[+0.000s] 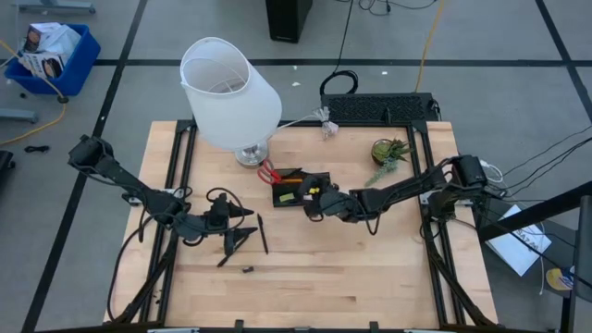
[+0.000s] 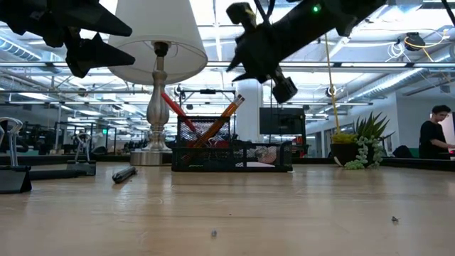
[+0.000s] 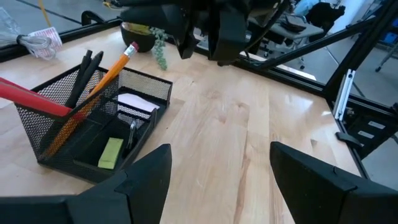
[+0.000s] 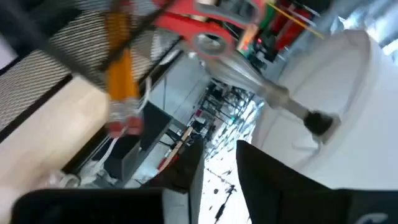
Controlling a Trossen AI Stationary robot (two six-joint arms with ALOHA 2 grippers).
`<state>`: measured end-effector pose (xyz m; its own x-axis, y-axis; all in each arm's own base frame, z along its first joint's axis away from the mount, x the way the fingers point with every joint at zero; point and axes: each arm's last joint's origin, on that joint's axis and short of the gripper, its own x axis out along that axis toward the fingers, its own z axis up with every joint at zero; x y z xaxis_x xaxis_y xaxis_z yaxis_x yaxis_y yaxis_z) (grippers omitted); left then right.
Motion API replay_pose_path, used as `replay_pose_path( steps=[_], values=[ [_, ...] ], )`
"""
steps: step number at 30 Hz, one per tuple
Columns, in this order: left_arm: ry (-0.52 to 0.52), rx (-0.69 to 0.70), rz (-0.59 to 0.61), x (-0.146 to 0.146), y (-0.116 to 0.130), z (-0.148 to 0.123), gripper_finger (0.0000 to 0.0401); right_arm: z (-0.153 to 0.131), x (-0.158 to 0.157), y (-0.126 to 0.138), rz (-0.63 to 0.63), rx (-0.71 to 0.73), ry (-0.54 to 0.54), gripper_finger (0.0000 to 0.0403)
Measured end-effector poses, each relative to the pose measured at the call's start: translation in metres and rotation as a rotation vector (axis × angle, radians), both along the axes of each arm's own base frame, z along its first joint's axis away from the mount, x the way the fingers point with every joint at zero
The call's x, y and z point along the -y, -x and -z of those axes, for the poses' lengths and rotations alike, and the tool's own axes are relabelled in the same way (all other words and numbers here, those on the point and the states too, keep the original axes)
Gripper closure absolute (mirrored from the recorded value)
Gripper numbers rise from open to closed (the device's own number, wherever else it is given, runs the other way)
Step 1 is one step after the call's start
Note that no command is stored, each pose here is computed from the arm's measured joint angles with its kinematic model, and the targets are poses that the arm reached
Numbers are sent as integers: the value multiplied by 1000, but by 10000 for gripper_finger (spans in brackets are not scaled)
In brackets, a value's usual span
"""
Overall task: Pick and place office supplies into organizer
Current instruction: Put the bottom right black pen into the top left compartment of the desk organizer, then put the bottom black binder clip into the bottom left compartment of the desk organizer
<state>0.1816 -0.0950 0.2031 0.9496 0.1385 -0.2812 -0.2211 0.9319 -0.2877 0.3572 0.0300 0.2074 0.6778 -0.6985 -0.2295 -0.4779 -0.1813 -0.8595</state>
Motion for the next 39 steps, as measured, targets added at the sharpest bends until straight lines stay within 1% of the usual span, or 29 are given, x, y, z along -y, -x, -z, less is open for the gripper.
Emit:
replay_pose_path(
  steps=[2,5,6,8,10,12,16,19,23,25,27,29,32,36,39],
  values=[
    [7,0,-2,0,0,0,127,-1,-1,0,3,30,-22,302],
    [7,1,-2,0,0,0,128,-1,-1,0,14,33,-22,285],
    [8,1,-2,0,0,0,127,-2,-1,0,36,53,-16,280],
    [9,1,-2,0,0,0,127,-10,-3,0,107,179,-39,273],
    [10,1,-2,0,0,0,127,-21,-7,0,177,354,-80,268],
    [11,1,-3,0,0,0,127,-32,-14,2,210,488,-113,265],
    [37,6,-11,0,0,0,128,-49,-35,8,180,769,-292,265],
    [58,5,-20,0,-1,1,127,-52,-45,11,157,888,-402,268],
    [74,-9,-28,2,-3,5,127,-46,-57,14,163,1029,-596,270],
    [70,-21,-29,3,-5,9,127,-35,-67,18,109,1050,-717,269],
    [68,-22,-28,4,-6,10,127,-20,-79,26,17,1053,-889,267],
    [68,-17,-27,4,-7,10,127,-5,-91,35,-86,1001,-1061,267],
    [62,-23,-27,5,-7,12,127,12,-106,49,-141,948,-1263,267],
    [61,-24,-26,5,-7,12,127,23,-117,75,-166,887,-1440,266],
    [60,-28,-23,5,-7,12,128,24,-118,99,-182,855,-1532,266]
  ],
)
